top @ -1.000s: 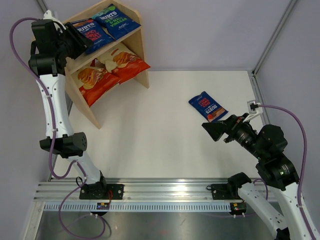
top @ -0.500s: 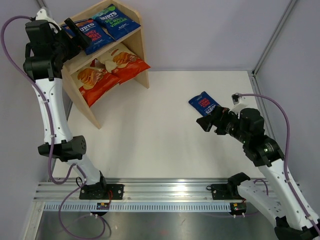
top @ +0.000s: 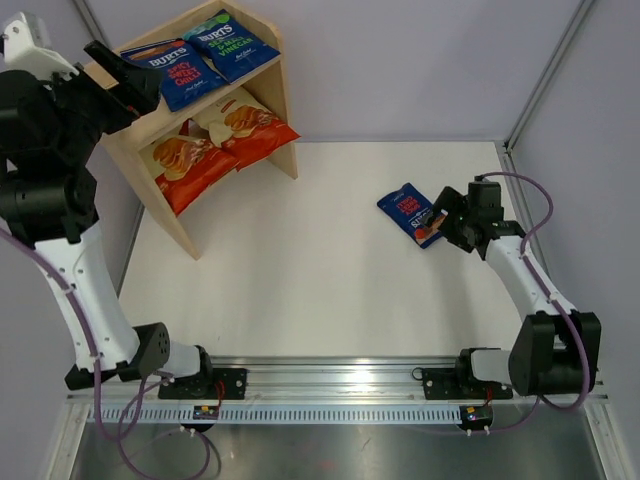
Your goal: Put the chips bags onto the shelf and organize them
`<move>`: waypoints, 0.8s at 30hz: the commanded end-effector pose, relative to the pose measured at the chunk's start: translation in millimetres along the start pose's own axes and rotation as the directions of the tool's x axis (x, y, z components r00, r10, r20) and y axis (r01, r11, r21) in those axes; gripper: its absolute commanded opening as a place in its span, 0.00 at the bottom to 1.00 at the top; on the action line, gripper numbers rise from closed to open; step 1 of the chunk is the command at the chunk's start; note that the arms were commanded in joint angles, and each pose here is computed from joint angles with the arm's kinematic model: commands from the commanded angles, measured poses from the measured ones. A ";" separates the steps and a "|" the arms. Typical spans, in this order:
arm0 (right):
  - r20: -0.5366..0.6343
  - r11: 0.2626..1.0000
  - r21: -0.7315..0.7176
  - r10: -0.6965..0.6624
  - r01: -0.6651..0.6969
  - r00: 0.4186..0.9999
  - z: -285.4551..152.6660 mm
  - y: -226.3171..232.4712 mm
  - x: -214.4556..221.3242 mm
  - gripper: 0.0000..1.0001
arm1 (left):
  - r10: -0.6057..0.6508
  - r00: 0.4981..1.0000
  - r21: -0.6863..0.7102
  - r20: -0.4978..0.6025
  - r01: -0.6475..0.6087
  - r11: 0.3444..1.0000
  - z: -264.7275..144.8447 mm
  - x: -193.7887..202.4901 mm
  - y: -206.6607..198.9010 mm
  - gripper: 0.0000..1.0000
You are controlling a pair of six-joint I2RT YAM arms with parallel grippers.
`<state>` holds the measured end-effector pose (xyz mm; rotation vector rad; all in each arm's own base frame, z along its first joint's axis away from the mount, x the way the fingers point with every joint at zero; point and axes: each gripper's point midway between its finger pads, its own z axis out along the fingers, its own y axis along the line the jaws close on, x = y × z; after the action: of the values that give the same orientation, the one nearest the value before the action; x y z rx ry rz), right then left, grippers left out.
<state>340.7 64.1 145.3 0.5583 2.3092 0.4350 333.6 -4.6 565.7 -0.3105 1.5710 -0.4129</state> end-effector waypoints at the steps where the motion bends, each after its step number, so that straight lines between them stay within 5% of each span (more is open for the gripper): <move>1: 0.107 0.995 0.075 0.061 -0.069 0.992 19.3 -40.1 -44.7 0.99 | 0.011 1.000 0.136 0.001 -0.012 0.991 -20.0 -0.2 -28.0 0.99; 6: 0.047 0.979 0.037 0.197 -0.199 0.979 61.9 -69.6 -42.6 0.99 | 0.023 0.999 0.272 -0.040 -0.011 0.962 -72.4 36.1 -52.8 0.99; 13: -0.019 0.973 -0.049 0.223 -0.224 0.975 106.3 -65.9 -35.2 0.93 | 0.072 0.969 0.385 -0.236 0.025 0.922 -101.3 148.7 -41.2 0.99; 21: 0.004 0.997 0.062 0.038 -0.038 0.999 110.3 -79.6 -68.8 0.93 | 0.137 0.860 0.412 -0.492 0.091 0.907 -117.8 290.6 -9.2 0.99; 24: -0.118 0.998 -0.012 -0.061 0.060 0.991 123.1 -71.2 -64.5 0.91 | 0.153 0.813 0.460 -0.561 0.152 0.875 -126.7 329.1 -7.4 0.99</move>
<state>438.0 -13.5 62.6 0.6821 2.3567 0.4528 198.2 -132.0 283.1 0.1122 2.0480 -0.8722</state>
